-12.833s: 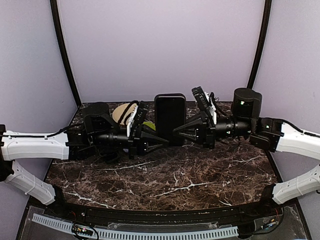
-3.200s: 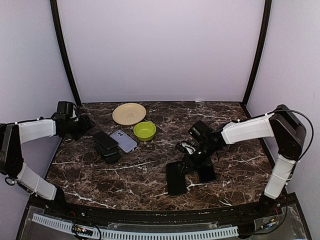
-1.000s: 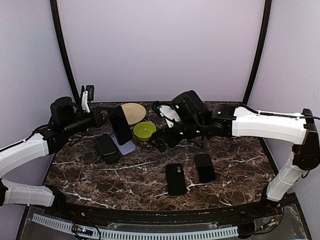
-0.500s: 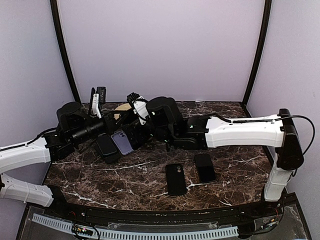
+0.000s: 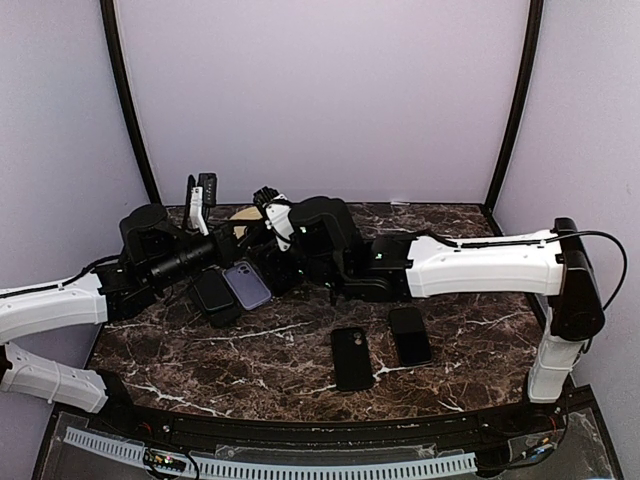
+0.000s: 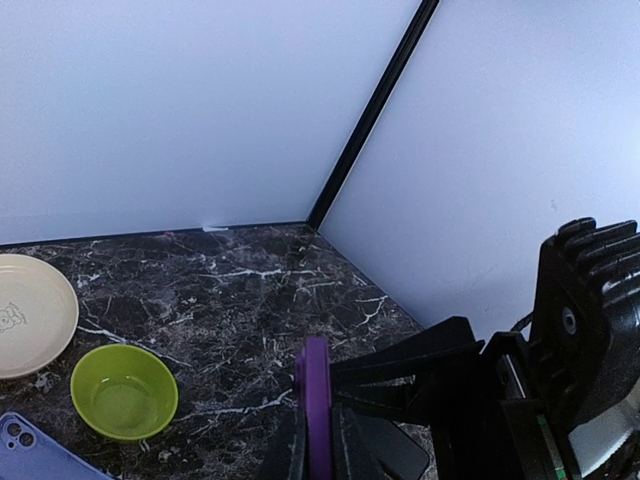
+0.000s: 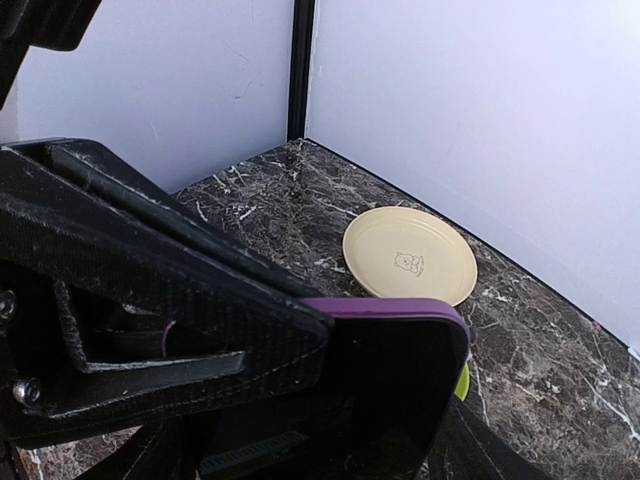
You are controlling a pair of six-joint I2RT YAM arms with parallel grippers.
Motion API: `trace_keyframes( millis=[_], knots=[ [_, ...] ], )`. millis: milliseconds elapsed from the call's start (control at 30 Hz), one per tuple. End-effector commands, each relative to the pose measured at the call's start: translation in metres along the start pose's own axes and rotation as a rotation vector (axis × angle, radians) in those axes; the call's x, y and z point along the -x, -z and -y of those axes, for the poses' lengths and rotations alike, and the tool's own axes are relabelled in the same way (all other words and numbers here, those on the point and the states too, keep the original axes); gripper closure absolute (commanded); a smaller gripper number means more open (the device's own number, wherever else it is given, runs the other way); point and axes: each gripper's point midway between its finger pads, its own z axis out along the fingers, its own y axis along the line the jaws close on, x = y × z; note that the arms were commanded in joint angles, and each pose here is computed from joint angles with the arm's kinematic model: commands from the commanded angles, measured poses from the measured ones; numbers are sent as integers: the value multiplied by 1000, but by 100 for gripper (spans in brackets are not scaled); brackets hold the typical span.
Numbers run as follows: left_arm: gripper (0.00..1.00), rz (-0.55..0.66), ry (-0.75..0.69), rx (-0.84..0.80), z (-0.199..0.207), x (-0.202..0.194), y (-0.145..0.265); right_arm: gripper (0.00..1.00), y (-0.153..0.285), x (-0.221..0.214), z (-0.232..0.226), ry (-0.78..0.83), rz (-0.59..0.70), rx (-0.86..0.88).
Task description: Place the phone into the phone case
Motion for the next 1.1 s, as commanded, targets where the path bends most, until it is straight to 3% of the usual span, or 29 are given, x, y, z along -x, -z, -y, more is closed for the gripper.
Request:
trace_keyframes(
  millis=[0,67,133,167,200,267,300,500,567,833,900,933,1000,1067],
  knots=[
    [100,111,23,-168,44,42,10,38,-4,7,30,-14,20,-81],
    [100,109,29,-173,45,41,10,52,-3,6,32,-13,16,-75],
    [100,107,32,-182,46,41,10,59,-2,6,33,-6,17,-66],
    [100,107,35,-186,47,42,10,56,-2,5,33,-1,16,-60],
    [100,101,36,-196,49,41,10,46,-2,5,33,3,14,-60],
    [100,103,36,-202,51,42,10,8,-3,1,38,5,4,-81],
    [100,106,34,-201,51,43,10,2,-3,-1,41,4,-3,-95],
    [100,108,22,-194,50,43,10,2,-2,-5,47,-19,-2,-105],
    [100,103,21,-194,50,42,10,8,-1,-4,47,-20,0,-102],
    [100,57,20,-158,43,31,4,49,8,4,49,-53,6,-88],
    [82,21,5,-132,38,24,0,62,11,-2,52,-73,-30,-94],
    [63,-17,-7,-111,33,15,-3,66,14,-8,55,-84,-55,-101],
    [40,-71,-34,-82,27,4,-7,71,20,-24,62,-125,-112,-127],
    [29,-116,-73,-47,20,-5,-9,73,28,-48,67,-168,-185,-149]
  ],
)
